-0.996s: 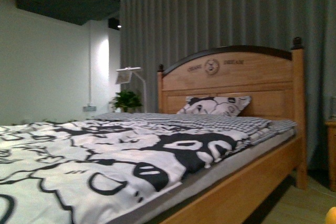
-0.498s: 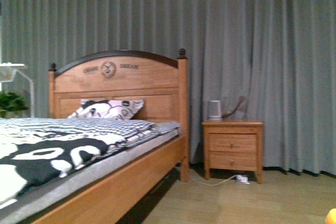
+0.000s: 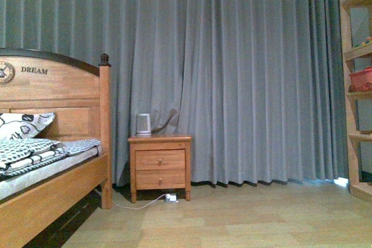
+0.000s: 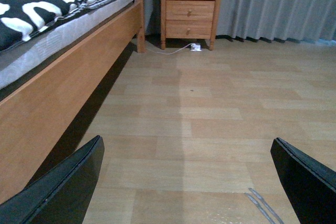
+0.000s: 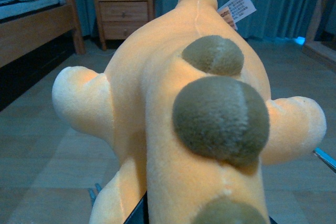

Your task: Put away toys

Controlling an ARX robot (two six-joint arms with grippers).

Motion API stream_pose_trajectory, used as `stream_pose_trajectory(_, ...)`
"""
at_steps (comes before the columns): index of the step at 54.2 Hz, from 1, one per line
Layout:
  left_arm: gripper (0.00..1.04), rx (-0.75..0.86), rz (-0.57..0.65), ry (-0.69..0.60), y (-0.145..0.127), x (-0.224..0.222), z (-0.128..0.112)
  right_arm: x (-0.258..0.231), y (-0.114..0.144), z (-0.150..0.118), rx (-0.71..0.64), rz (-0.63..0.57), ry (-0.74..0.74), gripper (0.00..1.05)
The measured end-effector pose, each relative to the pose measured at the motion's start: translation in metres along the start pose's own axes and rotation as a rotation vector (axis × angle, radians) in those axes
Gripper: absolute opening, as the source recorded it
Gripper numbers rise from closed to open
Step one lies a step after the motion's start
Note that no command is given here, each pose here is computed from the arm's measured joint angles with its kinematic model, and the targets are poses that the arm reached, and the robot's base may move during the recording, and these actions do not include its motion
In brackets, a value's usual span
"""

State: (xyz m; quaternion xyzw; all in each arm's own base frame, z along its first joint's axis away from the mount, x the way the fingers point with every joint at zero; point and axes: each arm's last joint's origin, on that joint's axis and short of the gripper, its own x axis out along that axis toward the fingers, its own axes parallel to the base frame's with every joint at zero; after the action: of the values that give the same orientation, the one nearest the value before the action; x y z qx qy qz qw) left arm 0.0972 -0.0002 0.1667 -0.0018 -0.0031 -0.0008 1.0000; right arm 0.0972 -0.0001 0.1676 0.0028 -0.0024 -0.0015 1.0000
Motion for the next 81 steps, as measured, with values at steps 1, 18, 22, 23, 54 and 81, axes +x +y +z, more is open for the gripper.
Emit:
stream_pose_trajectory(1,0.98,0.0,0.0,0.0,0.0,0.0,0.0,0.0,0.0001,0.0,0.0,0.003,0.0,0.08)
stream_pose_trajectory(18,0.98,0.0,0.0,0.0,0.0,0.0,-0.0001,0.0,0.0002,0.0,0.0,0.005,0.0,0.07)
stream_pose_trajectory(22,0.98,0.0,0.0,0.0,0.0,0.0,0.0,0.0,0.0003,0.0,0.0,0.006,0.0,0.07)
stream_pose_trajectory(23,0.98,0.0,0.0,0.0,0.0,0.0,0.0,0.0,0.0003,0.0,0.0,0.006,0.0,0.07)
stream_pose_trajectory(54,0.98,0.0,0.0,0.0,0.0,0.0,0.0,0.0,0.0002,0.0,0.0,0.006,0.0,0.07)
stream_pose_trajectory(81,0.98,0.0,0.0,0.0,0.0,0.0,0.0,0.0,0.0002,0.0,0.0,0.006,0.0,0.07)
